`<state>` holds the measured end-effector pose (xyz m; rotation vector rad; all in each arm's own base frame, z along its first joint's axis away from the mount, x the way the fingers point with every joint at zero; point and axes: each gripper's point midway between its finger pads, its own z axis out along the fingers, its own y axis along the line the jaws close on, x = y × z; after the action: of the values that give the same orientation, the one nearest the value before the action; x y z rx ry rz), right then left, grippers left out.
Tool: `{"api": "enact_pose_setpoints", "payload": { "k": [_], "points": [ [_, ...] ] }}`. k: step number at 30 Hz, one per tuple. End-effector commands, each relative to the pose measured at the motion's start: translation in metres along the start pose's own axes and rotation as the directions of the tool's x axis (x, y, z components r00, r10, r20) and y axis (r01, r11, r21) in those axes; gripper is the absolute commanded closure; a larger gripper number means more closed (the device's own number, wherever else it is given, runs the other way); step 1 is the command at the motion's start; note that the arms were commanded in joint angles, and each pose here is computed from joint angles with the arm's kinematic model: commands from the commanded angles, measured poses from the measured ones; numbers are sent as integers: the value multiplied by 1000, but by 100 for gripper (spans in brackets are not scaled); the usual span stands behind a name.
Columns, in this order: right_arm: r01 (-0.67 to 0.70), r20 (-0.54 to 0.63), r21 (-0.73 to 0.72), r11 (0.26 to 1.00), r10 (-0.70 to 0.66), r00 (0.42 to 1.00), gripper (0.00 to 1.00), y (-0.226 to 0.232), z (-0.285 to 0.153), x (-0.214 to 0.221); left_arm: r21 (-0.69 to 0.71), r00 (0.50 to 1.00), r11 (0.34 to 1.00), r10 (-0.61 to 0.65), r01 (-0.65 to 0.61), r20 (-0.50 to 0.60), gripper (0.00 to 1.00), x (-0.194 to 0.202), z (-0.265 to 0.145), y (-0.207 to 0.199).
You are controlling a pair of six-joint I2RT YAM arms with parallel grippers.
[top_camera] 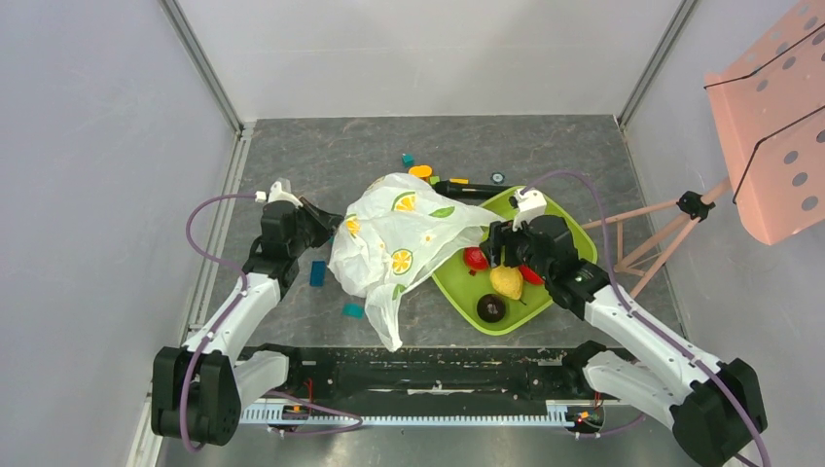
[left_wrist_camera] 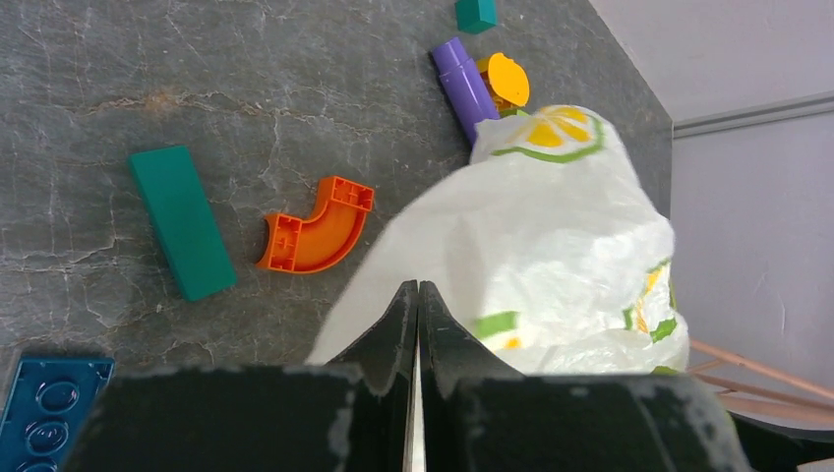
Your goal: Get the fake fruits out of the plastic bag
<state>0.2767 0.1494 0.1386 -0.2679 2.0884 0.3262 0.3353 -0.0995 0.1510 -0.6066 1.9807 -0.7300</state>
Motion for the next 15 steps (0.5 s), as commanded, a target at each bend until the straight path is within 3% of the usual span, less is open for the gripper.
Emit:
{"api": "enact_pose_setpoints", "payload": {
  "k": [1, 4, 6, 12, 15],
  "points": [
    [95, 266, -313, 945, -9, 964, 44, 61, -26, -76, 15, 1000, 1000, 13, -13, 20, 94, -8, -2, -8],
    [160, 343, -451, 878, 5, 939, 44, 91, -46, -107, 19, 1000, 1000, 8, -8, 13, 94, -6, -2, -8],
    [174, 385, -460, 871, 19, 923, 44, 96, -56, -128, 22, 1000, 1000, 9, -10, 13, 93, -6, -2, -8],
    [69, 485, -212, 975, 44, 873, 44, 49, -79, -179, 22, 1000, 1000, 14, -14, 11, 93, -4, -4, -7],
    [43, 528, -207, 977, 75, 846, 44, 46, -95, -202, 23, 1000, 1000, 12, -12, 2, 93, -2, -4, -6]
  ]
}}
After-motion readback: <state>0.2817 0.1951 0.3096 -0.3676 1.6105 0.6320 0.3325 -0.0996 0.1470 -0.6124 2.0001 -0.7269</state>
